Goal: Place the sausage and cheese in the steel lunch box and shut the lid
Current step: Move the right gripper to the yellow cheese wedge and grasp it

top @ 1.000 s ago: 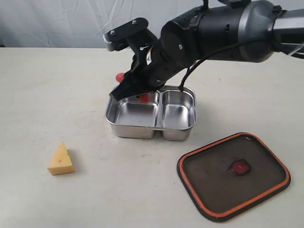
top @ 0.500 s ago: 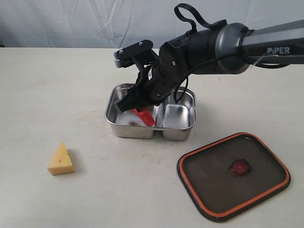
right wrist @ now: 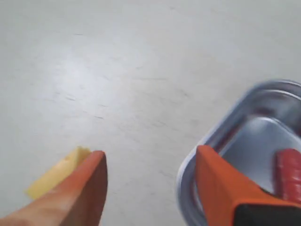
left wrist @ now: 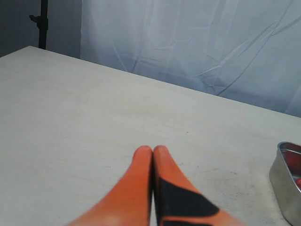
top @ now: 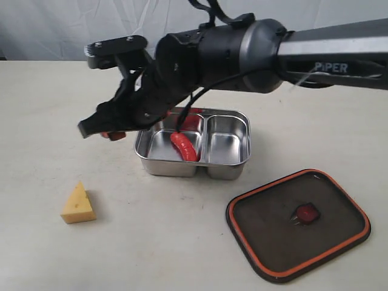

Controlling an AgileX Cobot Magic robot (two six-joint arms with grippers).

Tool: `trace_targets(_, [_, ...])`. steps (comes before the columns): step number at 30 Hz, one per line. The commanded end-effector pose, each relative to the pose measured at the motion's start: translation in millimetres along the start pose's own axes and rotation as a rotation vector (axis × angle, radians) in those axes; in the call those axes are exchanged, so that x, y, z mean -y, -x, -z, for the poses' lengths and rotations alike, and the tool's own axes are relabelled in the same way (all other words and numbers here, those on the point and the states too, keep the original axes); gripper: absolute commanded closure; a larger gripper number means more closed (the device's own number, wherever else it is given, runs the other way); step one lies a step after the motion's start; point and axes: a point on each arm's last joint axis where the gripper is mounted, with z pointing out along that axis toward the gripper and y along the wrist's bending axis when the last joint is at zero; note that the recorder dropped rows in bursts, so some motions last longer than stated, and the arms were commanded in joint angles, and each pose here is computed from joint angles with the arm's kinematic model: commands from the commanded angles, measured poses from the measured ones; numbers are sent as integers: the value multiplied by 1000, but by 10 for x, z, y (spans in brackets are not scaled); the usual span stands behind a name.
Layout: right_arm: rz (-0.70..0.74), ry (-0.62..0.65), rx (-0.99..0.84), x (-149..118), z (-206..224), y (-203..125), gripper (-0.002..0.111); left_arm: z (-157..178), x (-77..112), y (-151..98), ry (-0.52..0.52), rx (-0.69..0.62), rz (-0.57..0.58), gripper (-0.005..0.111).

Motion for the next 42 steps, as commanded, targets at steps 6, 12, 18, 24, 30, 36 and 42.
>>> trace_targets(6, [-36, 58, -60, -382, -305, -10, 54, 2, 0, 5, -3, 14, -7, 107])
trace_targets(12, [-24, 83, -120, -596, -578, -112, 54, 2, 0, 5, -3, 14, -7, 107])
trace_targets(18, [-51, 86, -199, -688, -740, -193, 54, 2, 0, 5, -3, 14, -7, 107])
trace_targets(24, [-75, 69, -246, -725, -857, -300, 54, 2, 0, 5, -3, 14, -7, 107])
trace_targets(30, [-101, 68, -246, -753, -940, -355, 54, 2, 0, 5, -3, 14, -7, 107])
trace_targets(36, [-101, 50, -235, -742, -958, -356, 54, 2, 0, 5, -3, 14, -7, 107])
trace_targets(42, [-113, 44, -243, -733, -992, -383, 54, 2, 0, 5, -3, 14, -7, 107])
